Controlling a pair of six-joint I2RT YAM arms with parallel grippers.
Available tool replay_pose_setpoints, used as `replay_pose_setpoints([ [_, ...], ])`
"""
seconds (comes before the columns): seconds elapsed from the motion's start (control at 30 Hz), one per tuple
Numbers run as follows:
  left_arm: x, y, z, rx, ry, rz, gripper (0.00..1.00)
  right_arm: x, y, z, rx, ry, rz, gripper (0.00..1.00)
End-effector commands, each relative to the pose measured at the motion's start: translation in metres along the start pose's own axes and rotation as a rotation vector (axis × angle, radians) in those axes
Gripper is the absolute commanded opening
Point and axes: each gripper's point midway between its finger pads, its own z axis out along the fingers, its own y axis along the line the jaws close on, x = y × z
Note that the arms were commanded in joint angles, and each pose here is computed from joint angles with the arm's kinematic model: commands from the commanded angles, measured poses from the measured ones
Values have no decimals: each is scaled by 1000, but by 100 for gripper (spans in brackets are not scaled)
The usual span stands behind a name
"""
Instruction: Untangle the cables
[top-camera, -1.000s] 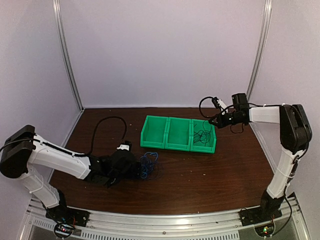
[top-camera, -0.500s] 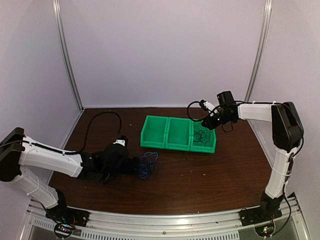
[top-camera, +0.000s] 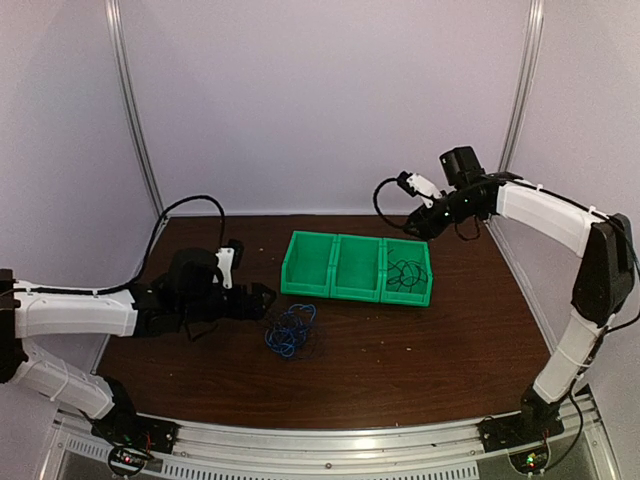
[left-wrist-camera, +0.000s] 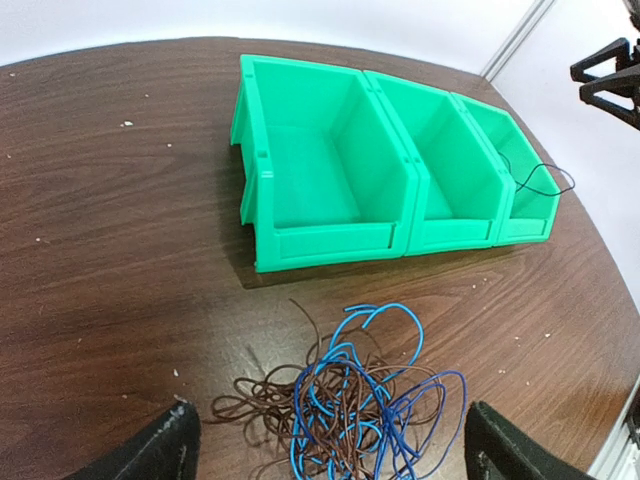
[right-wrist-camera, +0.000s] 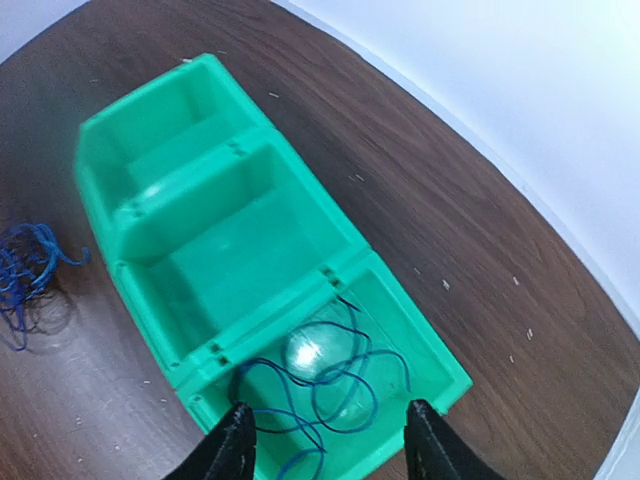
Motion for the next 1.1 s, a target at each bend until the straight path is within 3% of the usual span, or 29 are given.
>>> replay_pose_setpoints([
  [0.0, -14, -19, 12, 135, 8, -6, 92, -11, 92, 5, -273, -37, -111, 44],
  [0.13, -12, -27, 25, 192, 26, 13, 91, -2, 167, 25, -478, -52, -181, 35],
  [0.33, -1, -24, 42, 219, 92, 39, 87, 12, 233, 58, -631, -23, -216, 31],
  [0.5, 6, 0, 41, 199, 108, -28, 86, 27, 269, 82, -723, 27, -196, 40],
  [0.73, 13, 20, 36, 178, 99, -42, 86, 39, 278, 108, -727, 77, -178, 37],
  [1.07, 2, 18, 28, 192, 41, -26, 84, 35, 281, 97, -716, 72, -185, 1],
])
